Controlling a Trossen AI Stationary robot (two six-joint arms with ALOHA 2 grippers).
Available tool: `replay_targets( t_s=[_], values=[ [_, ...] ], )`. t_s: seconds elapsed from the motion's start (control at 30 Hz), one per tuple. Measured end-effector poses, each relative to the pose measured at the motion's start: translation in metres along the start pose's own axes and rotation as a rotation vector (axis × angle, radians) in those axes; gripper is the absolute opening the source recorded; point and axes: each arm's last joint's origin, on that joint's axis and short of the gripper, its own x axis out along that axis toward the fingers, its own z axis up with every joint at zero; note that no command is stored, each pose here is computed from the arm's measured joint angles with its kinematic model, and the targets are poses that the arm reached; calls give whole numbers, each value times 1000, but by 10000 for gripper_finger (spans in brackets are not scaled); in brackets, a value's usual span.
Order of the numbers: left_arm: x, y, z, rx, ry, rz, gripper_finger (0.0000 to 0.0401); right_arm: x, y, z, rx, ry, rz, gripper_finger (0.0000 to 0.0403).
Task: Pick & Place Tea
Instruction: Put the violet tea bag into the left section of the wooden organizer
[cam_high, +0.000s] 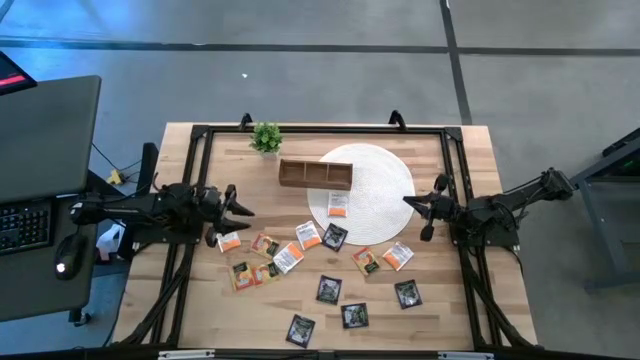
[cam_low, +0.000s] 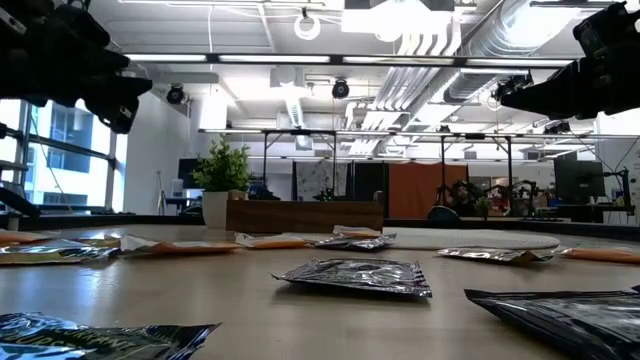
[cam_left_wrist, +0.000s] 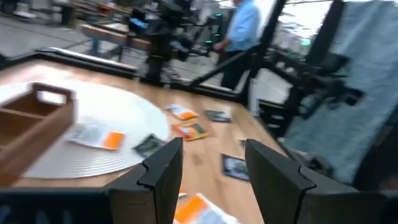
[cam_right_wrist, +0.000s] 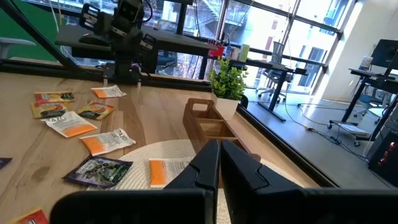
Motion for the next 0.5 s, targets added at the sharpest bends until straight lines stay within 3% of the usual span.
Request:
replay_targets(
  t_s=[0.2, 0.33, 0.5],
  values=[
    [-1, -4, 7, -131, -15, -69, 172, 0, 0, 0, 0, 0, 0, 12],
    [-5, -11, 30, -112, -57, -70, 172, 0, 0, 0, 0, 0, 1, 12],
    [-4, -12, 42, -118, 103, 39, 172, 0, 0, 0, 0, 0, 0, 12]
  ],
)
